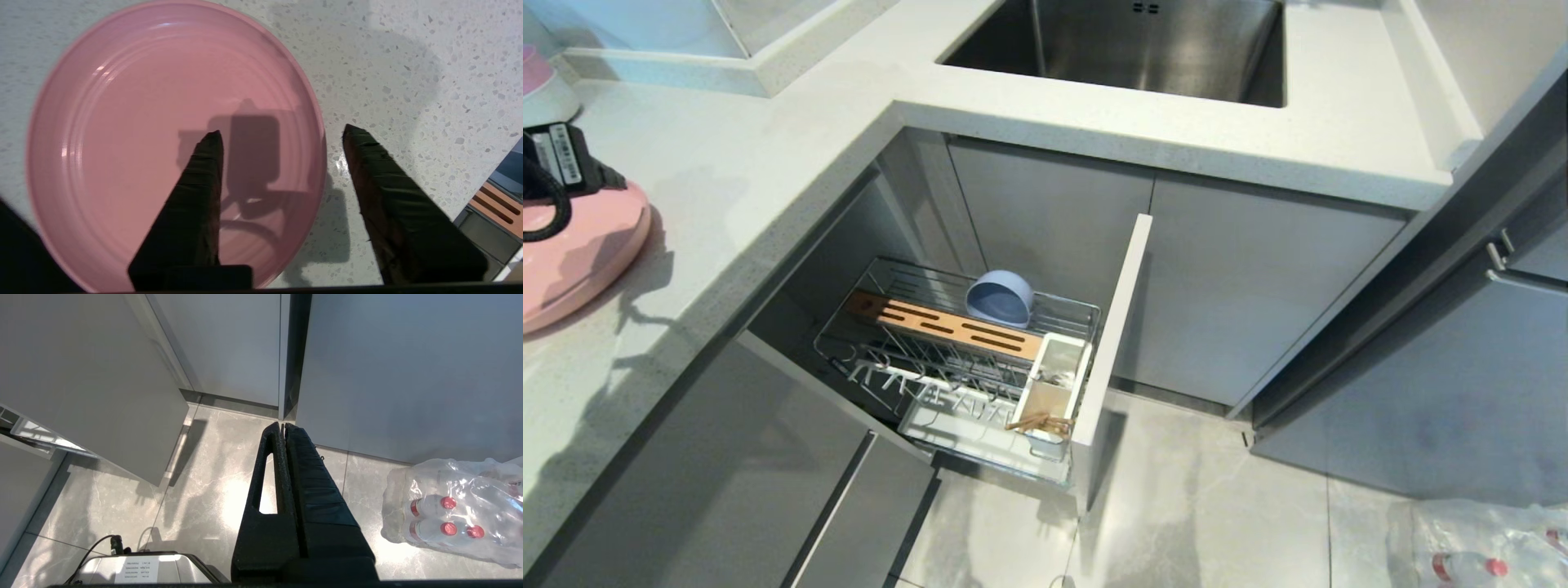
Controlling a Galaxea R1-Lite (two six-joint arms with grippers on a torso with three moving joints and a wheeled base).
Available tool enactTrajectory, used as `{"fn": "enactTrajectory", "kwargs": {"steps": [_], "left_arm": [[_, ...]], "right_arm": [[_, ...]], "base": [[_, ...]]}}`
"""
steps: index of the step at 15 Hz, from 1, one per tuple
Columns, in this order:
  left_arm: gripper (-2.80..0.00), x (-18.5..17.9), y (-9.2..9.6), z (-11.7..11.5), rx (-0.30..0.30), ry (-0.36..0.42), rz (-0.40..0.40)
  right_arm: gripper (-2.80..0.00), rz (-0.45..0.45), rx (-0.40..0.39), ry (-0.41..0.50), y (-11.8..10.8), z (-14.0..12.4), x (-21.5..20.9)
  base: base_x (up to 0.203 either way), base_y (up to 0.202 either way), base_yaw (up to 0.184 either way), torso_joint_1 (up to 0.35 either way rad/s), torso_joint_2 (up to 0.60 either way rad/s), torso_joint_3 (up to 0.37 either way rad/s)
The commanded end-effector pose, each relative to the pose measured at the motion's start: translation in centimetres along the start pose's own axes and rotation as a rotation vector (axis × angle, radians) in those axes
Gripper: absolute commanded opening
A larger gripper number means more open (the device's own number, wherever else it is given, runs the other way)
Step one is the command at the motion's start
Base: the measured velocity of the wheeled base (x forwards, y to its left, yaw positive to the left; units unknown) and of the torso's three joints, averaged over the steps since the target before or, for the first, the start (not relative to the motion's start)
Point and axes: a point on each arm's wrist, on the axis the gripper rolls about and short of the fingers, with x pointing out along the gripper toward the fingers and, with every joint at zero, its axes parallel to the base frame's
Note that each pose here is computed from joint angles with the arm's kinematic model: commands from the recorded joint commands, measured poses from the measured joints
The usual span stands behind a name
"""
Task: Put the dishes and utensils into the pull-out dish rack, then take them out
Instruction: Pick up the plate and place it in the cupboard
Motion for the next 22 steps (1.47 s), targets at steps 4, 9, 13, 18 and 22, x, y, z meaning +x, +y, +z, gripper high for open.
{"fn": "enactTrajectory", "kwargs": {"steps": [4,9,13,18,22], "left_arm": [[0.00,2.5,-0.2,-0.6,0.003,0.054,-0.020],[0.00,3.5,0.3,-0.5,-0.006,0.042,0.000],[0.00,4.4,0.2,-0.5,-0.006,0.055,-0.004],[0.00,5.2,0.2,-0.5,-0.009,0.061,0.000],[0.00,5.4,0.3,-0.5,-0.010,0.064,0.005]], "right_arm": [[-2.80,0.000,0.000,0.001,0.0,0.0,0.0],[-2.80,0.000,0.000,0.001,0.0,0.0,0.0],[-2.80,0.000,0.000,0.001,0.0,0.0,0.0],[-2.80,0.000,0.000,0.001,0.0,0.0,0.0],[-2.80,0.000,0.000,0.001,0.0,0.0,0.0]], "base": [[0.000,0.000,0.000,0.000,0.00,0.000],[0.000,0.000,0.000,0.000,0.00,0.000],[0.000,0.000,0.000,0.000,0.00,0.000],[0.000,0.000,0.000,0.000,0.00,0.000],[0.000,0.000,0.000,0.000,0.00,0.000]]}}
